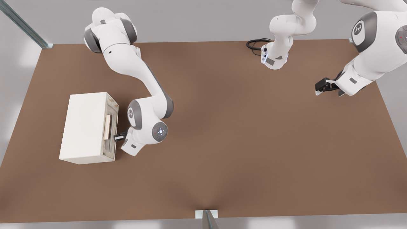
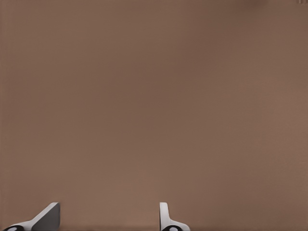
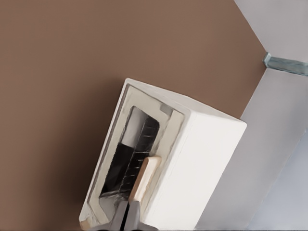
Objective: Keep left arm still and open the oven door with right arm
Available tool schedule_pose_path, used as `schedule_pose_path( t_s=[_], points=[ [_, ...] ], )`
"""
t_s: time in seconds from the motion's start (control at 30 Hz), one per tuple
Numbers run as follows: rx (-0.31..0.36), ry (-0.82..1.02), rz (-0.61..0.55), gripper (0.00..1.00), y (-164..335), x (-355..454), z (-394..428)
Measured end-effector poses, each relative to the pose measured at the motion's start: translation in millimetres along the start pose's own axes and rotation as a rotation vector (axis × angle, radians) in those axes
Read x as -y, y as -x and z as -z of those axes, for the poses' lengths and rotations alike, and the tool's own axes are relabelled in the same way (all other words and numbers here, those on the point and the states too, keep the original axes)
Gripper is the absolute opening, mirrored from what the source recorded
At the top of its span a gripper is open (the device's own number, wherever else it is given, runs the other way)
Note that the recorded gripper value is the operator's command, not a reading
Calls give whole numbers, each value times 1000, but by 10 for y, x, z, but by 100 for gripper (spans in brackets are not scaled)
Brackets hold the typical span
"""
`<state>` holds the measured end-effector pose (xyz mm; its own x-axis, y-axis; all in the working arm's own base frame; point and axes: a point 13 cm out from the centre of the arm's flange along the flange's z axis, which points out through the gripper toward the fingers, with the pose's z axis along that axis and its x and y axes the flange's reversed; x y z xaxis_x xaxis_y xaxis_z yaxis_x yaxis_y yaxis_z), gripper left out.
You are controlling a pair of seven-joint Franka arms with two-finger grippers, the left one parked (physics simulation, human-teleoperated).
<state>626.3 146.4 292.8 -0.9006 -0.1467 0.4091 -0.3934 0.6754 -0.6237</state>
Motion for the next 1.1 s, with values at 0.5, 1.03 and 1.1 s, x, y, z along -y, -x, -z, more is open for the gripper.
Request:
schedule_pose_path(
  t_s=[0.5, 1.03, 1.1],
  points=[
    [-186, -95, -89, 21, -464, 8, -1129],
    [-241, -131, -154, 21, -550, -30, -1501],
    [-243, -137, -156, 21, -553, -47, -1511]
  ],
)
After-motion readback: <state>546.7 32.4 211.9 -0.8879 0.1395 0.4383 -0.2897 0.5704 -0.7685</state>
